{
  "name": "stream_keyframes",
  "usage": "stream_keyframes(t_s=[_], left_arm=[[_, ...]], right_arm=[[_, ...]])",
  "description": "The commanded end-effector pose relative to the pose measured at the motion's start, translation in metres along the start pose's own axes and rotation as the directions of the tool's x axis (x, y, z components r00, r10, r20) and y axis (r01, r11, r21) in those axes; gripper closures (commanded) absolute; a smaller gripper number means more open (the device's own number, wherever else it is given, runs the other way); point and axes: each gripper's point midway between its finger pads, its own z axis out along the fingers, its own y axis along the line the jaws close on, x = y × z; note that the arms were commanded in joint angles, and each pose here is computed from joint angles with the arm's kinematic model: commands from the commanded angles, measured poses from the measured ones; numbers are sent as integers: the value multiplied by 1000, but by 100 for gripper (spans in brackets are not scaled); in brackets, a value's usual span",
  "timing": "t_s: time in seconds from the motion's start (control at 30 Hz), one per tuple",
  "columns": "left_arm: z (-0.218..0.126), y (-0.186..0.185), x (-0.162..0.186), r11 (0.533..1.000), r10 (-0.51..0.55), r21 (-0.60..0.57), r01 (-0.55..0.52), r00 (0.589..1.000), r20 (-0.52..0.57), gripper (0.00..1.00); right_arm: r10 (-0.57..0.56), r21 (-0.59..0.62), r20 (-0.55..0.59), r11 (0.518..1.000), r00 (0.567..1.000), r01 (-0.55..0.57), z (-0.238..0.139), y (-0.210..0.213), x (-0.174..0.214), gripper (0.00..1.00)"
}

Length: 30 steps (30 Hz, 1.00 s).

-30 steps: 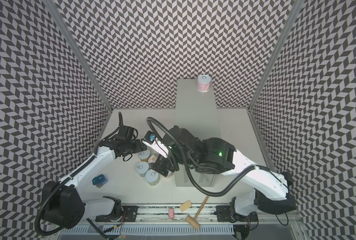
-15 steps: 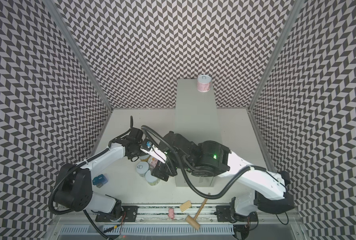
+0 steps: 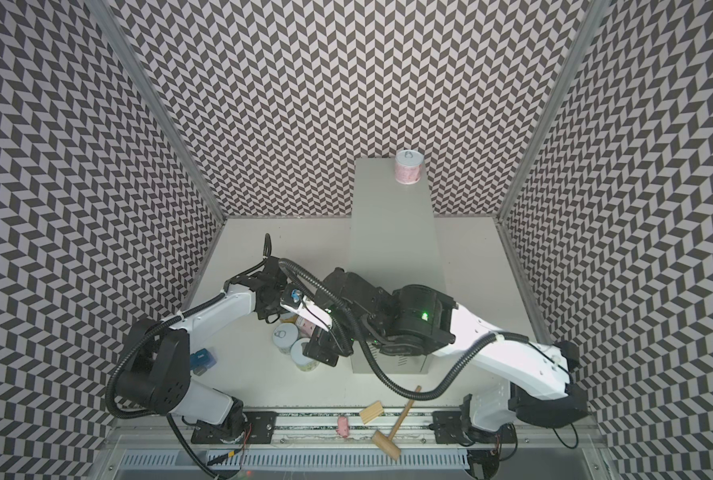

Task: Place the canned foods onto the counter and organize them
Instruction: 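Lower the left gripper onto the yellow-labelled can while the right arm reaches over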

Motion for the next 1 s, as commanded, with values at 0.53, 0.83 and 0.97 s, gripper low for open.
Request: stream_keyframes(t_s=[0.53, 0.83, 0.97], left_arm=[[-29, 6, -24, 999, -27, 22, 25, 994, 109, 44], [-80, 5, -57, 996, 61, 56, -75, 974, 219, 49], [-116, -4, -70, 984, 114, 97, -147, 952, 284, 48]], right_arm=[[-6, 21, 88, 1000, 996, 5, -6, -4, -17, 1], [-21, 16, 169, 1000, 985, 19, -9, -2, -28, 1], [-24, 20, 205, 1000, 979, 20, -11, -2, -30, 1]])
